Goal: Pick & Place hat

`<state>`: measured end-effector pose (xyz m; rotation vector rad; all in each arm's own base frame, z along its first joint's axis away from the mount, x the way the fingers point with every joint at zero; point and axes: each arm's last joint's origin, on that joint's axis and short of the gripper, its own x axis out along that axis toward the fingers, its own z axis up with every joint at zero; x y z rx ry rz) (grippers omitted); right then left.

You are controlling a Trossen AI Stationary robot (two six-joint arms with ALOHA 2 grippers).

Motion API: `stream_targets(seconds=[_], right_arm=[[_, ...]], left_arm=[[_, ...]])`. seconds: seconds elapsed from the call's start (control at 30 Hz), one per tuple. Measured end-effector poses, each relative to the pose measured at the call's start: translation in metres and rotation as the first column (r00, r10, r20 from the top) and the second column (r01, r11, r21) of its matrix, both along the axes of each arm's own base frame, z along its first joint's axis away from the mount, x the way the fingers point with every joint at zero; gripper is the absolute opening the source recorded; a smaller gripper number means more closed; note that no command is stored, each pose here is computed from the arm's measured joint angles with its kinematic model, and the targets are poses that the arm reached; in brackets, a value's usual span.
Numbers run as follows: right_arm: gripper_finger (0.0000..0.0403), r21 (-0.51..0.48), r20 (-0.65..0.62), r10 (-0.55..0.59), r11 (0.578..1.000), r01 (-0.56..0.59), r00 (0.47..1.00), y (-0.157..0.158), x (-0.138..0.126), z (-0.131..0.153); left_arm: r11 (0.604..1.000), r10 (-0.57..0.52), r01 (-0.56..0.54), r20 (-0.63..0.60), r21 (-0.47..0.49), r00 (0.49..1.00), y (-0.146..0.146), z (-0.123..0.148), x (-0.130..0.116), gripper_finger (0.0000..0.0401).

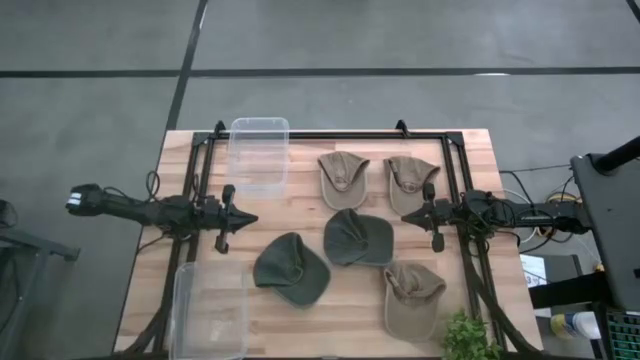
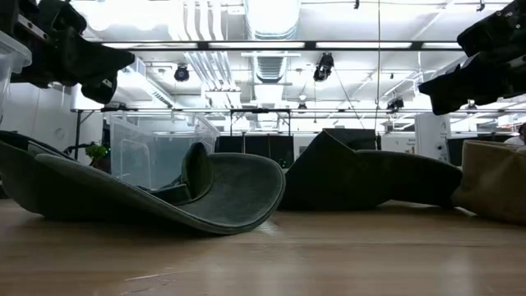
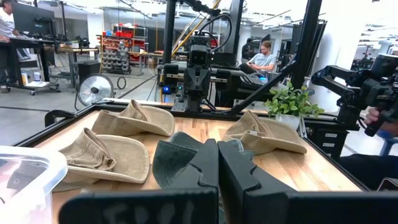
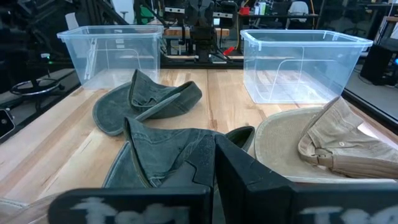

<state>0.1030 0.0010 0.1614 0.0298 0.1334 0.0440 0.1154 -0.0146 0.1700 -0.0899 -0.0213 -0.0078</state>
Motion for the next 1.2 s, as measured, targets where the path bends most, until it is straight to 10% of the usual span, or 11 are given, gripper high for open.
stream_targets(seconds=[0.9, 1.2], right_arm=[[0.0012, 0.447, 0.171, 0.073, 0.883, -0.144, 0.983, 0.004, 0.000, 0.020], [0.0115, 0.424, 0.069, -0.025, 0.906, -0.007, 0.997, 0.001, 0.009, 0.011]], left_arm=[[1.000, 0.000, 0.000, 0.001, 0.000, 1.000, 0.000, 0.000, 0.000, 0.0000], [1.000, 0.000, 0.000, 0.001, 0.000, 1.000, 0.000, 0.000, 0.000, 0.0000]])
